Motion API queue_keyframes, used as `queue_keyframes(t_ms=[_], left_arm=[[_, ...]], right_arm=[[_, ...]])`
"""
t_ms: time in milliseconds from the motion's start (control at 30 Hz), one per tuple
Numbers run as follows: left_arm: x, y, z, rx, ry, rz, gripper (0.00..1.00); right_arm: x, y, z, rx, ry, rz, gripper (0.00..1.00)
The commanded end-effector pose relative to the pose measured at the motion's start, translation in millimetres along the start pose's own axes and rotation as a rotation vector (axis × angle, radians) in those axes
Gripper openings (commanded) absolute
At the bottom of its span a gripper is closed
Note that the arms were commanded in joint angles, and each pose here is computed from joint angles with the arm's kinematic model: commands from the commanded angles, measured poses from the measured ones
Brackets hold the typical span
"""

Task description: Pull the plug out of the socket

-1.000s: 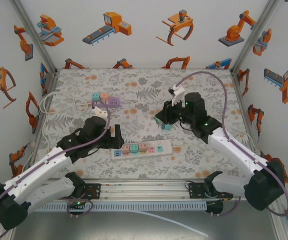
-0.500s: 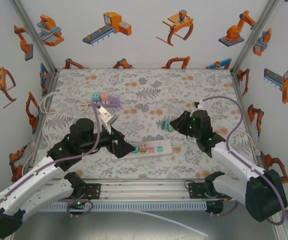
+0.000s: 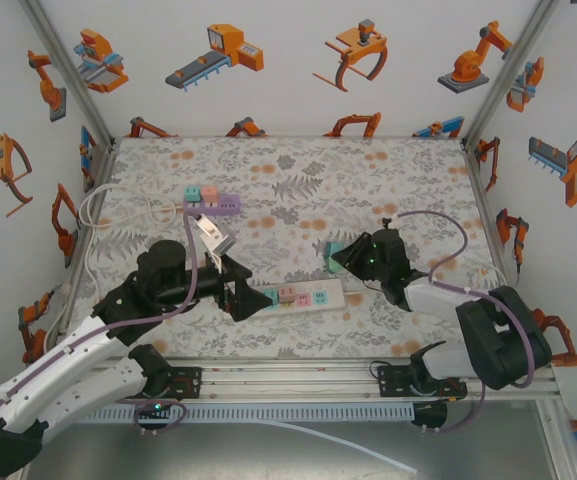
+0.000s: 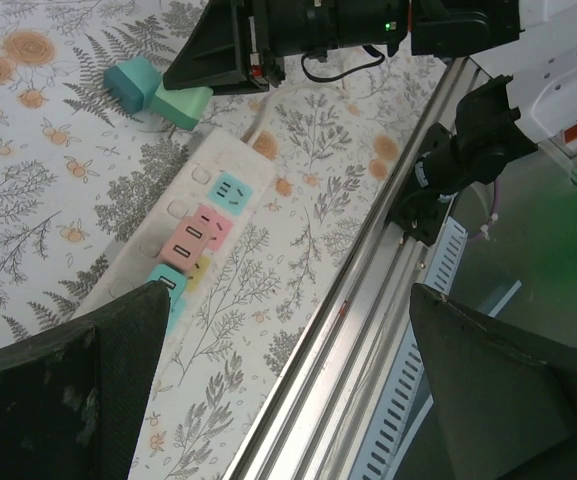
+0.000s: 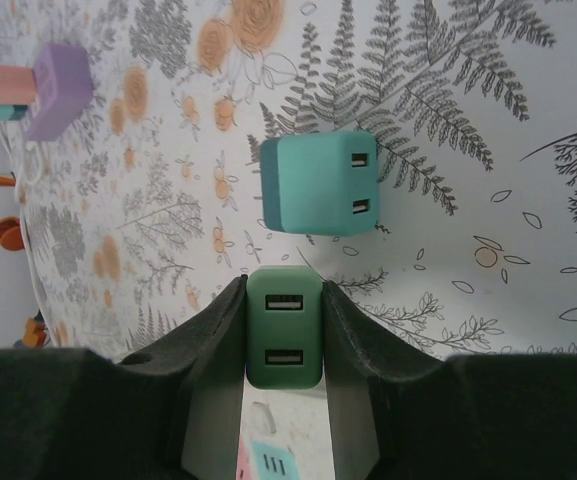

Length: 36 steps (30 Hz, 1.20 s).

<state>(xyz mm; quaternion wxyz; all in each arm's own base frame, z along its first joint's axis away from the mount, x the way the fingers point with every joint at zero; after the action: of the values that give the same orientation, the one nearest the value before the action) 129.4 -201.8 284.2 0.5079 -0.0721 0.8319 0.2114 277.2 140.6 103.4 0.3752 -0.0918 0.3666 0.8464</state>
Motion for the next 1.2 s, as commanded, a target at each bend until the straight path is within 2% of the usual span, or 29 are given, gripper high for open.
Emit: queue_keyframes(t_ms=[0,267,400,600,833,1033,1167], left_arm=[[0.2,1.1,-1.2,0.003,-0.028,-0.014,0.97],[3.5,0.9,4.7,-0.043,-0.02,-0.009,0.97],[4.4,0.2,7.8,-0.066,-0.023,-0.008,0.97],[5.6,-1.5,13.0,-0.105,-0.017,-0.001,0.97],[8.1,7.6,25.9,-0.234,-0.007,-0.003,0.97],[8.5,20.8,34.3,-0.34,-0.001,-0.03,0.97],[9.3,29.6,39.5,-0.403,0.005,-0.049,0.97]], right_arm=[[-8.8,-8.7,14.4,-0.077,-0.016,-0.017,0.1],[3.3,-16.8,-5.6,-0.01,-0.037,0.021,0.31],[5.2,-13.8,-13.7,0.035,-0.033,0.014,0.38],[5.9,-8.6,-20.3,0.088,-0.005,0.01,0.43],[-2.8,3.9,-12.7,0.11,0.063,-0.016,0.47],[-25.3,27.0,18.6,0.058,0.182,-0.088,0.48],[-41.4,44.9,47.4,-0.015,0.336,-0.149,0.48]])
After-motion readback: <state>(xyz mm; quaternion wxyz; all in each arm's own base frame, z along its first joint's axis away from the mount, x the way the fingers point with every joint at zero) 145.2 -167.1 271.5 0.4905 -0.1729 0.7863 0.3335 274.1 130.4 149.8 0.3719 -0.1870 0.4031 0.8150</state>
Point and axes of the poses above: each hand's point on the last joint's axis, 136 mm out from that joint toward the fingers, its own y axis back along the fingers, its own z axis along the line the jaws close on, x = y × z, the point moved 6 cm from there along y, back along the fingers, and after that the axes turned 1 degree about y, right-handed, at the moved point
